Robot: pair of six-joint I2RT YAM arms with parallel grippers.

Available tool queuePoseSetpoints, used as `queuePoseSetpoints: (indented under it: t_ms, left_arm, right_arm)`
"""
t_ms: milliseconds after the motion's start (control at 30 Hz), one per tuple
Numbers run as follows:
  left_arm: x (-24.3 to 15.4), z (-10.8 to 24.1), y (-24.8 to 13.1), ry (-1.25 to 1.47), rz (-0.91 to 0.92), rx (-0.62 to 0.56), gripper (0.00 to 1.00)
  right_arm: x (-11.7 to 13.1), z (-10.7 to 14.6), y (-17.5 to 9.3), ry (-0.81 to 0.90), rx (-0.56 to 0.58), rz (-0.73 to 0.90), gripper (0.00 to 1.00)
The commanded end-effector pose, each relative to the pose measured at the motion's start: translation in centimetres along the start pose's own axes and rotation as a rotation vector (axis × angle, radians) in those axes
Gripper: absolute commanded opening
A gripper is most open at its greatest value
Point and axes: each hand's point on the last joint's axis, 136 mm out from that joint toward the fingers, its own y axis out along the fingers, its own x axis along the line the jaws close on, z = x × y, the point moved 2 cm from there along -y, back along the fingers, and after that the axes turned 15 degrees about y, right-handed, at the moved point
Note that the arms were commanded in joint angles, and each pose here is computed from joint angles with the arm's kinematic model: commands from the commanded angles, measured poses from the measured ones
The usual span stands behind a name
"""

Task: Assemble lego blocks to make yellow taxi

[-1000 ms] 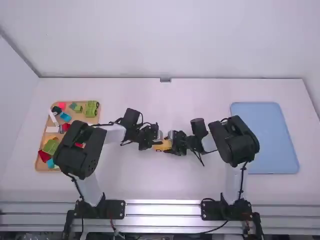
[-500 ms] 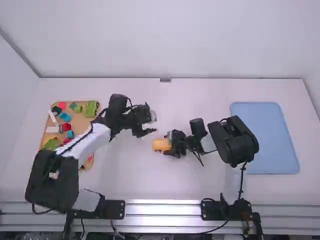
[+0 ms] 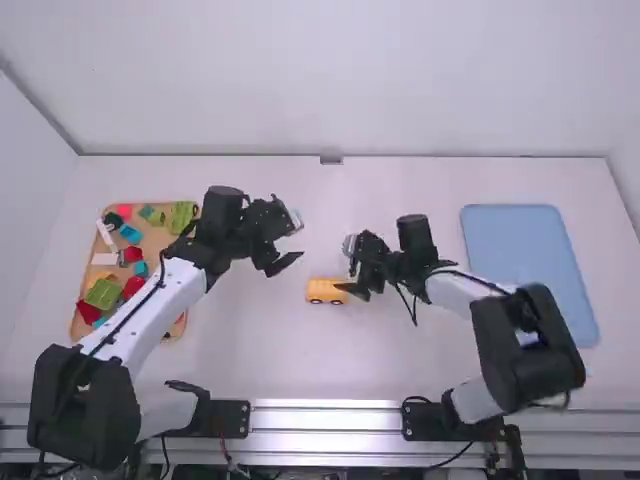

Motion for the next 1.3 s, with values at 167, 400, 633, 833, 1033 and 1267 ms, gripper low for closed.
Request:
queuePoseSetpoints:
  t_ms: [167,400,633,833,1033,1267]
  left_arm:
    - [1.3,0.0,-0.5,-0.153,-0.082,0.025,0.99]
    - [6.7,3.2,-5.5,-0.605,-0.507,0.153,0.99]
    - [6.5,5.9,-16.4,-0.898,-0.919,0.234,0.99]
    - [4.3,6.7,-23.5,-1.080,-1.152,0.162,0.99]
    - [2.1,8.1,-28.6,-1.186,-1.317,0.121,0.99]
    - [0.6,10.9,-30.8,-1.258,-1.416,0.234,0.99]
  right_arm:
    - [0.0,-10.9,-3.9,-0.157,-0.191,-0.006,0.98]
    - [-1.3,-14.8,-1.1,-0.037,-0.216,-0.093,0.98]
    - [0.6,-18.6,4.1,-0.038,-0.220,-0.222,0.98]
    - [2.8,-20.6,6.2,-0.086,-0.232,-0.283,0.98]
    - [4.8,-21.9,8.6,-0.097,-0.190,-0.352,0.98]
    - [6.2,-22.7,10.5,-0.121,-0.144,-0.405,0.98]
